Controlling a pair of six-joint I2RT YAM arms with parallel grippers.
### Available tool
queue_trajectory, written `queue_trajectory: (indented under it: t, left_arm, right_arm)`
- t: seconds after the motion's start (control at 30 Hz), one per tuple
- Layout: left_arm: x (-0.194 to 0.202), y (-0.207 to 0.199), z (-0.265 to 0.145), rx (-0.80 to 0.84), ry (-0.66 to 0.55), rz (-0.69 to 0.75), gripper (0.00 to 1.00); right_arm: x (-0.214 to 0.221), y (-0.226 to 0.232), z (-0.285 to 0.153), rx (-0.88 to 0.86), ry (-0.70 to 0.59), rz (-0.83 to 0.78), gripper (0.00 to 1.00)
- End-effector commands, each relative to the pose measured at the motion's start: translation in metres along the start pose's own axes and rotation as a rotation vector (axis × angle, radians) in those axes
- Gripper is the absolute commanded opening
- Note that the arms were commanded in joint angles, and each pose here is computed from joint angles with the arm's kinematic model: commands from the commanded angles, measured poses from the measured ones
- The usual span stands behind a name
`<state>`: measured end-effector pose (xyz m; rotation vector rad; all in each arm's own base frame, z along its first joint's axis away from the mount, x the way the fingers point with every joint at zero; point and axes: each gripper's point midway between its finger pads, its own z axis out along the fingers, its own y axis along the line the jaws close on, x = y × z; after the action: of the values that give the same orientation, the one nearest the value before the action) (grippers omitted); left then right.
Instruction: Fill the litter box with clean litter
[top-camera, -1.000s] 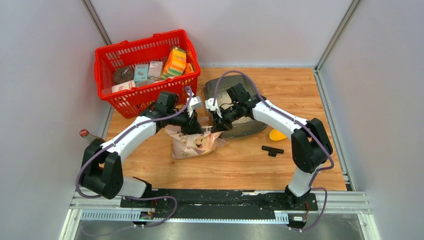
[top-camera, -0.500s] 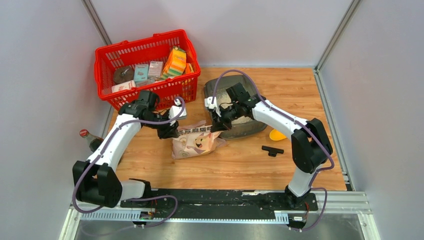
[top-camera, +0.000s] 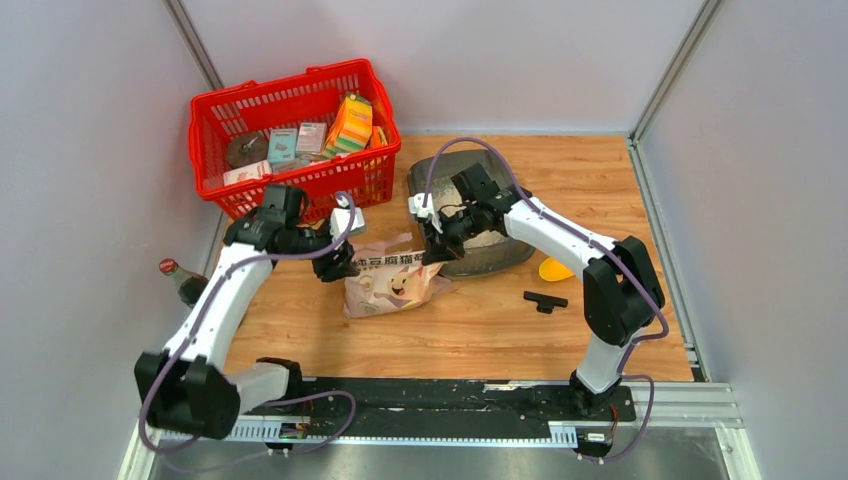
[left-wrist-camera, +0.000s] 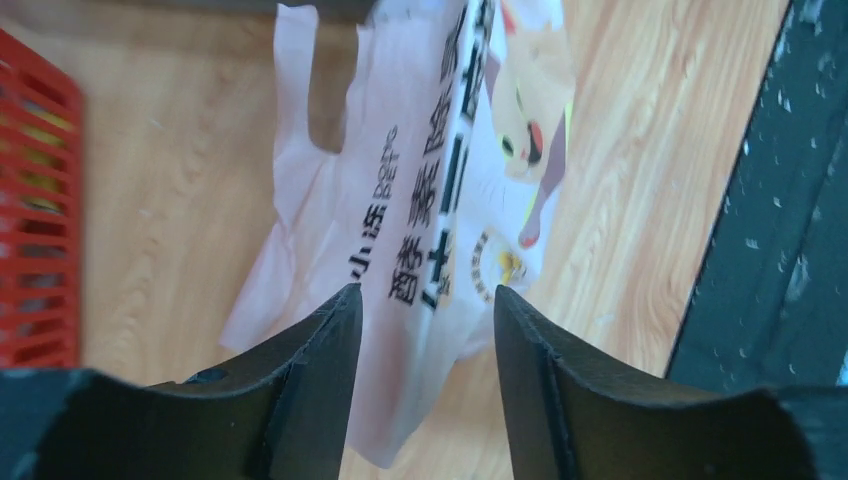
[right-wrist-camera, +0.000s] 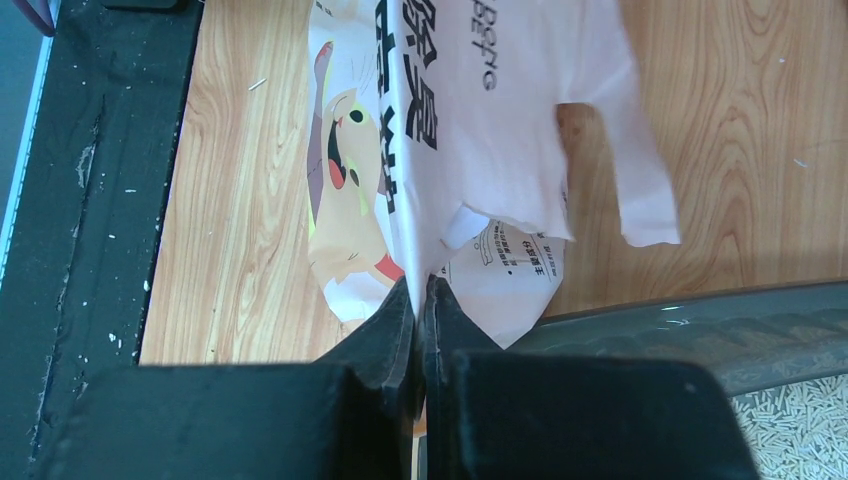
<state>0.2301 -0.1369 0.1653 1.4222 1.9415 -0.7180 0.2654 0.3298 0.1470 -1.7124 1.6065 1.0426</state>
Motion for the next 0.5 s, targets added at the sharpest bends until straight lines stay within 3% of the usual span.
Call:
queue_trajectory:
  t: [0.0,0.1,0.47]
  left_arm:
    - [-0.08,0.016,-0.017,-0.209,-0.294,0.181,0.61]
    - [-0.101,0.01,0.003,-0.146,-0.315,0.273,0.62]
    - [-0.11,0.011,0.072,0.075,-0.297,0.268,0.53]
  right_arm:
    - [-0.019,-0.014,-0.014,0.042,-0.026,-0.047,0.0]
    - [-0.02,-0.016,-0.013,0.042,-0.033,-0.038,0.0]
    - [-0.028,-0.022,-0.012,0.058,-0.05,-0.023,0.0]
